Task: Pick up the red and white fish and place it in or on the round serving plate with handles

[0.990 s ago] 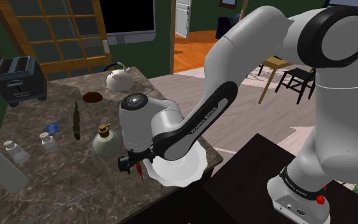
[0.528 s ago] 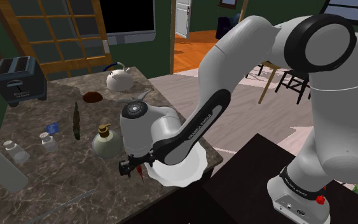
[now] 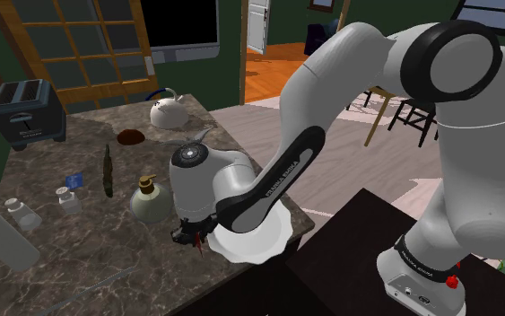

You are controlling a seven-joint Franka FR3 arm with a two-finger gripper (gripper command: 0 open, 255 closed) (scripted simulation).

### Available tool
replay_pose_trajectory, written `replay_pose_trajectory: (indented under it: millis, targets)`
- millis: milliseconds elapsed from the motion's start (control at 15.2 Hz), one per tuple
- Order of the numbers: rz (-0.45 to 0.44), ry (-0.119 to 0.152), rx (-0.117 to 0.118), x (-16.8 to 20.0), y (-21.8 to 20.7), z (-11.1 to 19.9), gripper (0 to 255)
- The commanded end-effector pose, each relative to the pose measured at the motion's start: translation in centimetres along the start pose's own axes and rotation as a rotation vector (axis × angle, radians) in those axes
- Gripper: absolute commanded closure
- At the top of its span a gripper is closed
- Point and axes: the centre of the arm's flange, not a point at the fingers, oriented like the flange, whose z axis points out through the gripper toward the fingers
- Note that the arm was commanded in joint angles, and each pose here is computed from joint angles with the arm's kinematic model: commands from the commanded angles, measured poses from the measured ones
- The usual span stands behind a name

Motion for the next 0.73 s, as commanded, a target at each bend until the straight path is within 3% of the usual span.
replay_pose_trajectory:
  millis: [0, 396, 660]
  targets:
    - [0.000, 0.000, 0.000, 0.0, 0.0, 0.0, 255]
    - [0.000, 0.000, 0.000, 0.0, 0.0, 0.0, 255]
    - [0.000, 0.000, 0.000, 0.2, 0.0, -2.1, 255]
